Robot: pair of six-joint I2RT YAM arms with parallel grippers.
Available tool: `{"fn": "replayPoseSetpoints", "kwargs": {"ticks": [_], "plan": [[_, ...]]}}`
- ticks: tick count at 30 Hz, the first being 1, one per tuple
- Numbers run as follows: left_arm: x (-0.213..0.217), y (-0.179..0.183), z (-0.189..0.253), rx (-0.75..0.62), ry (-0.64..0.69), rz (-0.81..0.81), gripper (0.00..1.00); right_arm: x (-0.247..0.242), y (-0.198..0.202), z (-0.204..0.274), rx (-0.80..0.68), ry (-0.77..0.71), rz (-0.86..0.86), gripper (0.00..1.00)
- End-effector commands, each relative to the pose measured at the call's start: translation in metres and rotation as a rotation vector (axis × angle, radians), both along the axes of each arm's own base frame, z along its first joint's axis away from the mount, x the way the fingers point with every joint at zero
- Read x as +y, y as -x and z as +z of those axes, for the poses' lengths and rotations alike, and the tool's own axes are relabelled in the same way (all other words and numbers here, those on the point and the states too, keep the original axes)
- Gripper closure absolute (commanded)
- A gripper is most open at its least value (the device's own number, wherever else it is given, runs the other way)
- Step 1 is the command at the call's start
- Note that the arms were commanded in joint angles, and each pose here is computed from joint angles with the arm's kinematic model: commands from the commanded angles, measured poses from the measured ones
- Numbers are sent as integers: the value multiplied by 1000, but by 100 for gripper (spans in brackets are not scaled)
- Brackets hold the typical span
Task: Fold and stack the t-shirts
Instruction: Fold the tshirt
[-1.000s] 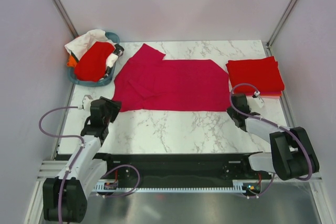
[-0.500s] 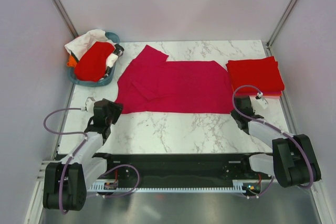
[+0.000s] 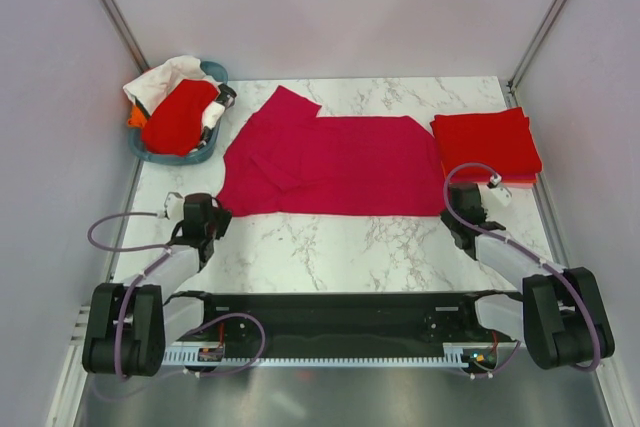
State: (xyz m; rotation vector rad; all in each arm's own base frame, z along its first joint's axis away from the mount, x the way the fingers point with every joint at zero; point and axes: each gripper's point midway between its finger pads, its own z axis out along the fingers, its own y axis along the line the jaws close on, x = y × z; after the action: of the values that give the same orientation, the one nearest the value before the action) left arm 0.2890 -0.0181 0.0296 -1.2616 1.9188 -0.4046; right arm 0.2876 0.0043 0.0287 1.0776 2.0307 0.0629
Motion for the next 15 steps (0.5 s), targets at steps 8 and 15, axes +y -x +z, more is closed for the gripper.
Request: {"fn": "replayPoseSetpoints", "kwargs": {"ticks": [8, 15], "plan": [[37, -2, 10, -44, -123, 165, 98, -7, 16, -6, 38, 31, 0, 100], [50, 23, 26, -63, -195, 187, 98, 0, 20, 4, 34, -2, 36, 100]]}}
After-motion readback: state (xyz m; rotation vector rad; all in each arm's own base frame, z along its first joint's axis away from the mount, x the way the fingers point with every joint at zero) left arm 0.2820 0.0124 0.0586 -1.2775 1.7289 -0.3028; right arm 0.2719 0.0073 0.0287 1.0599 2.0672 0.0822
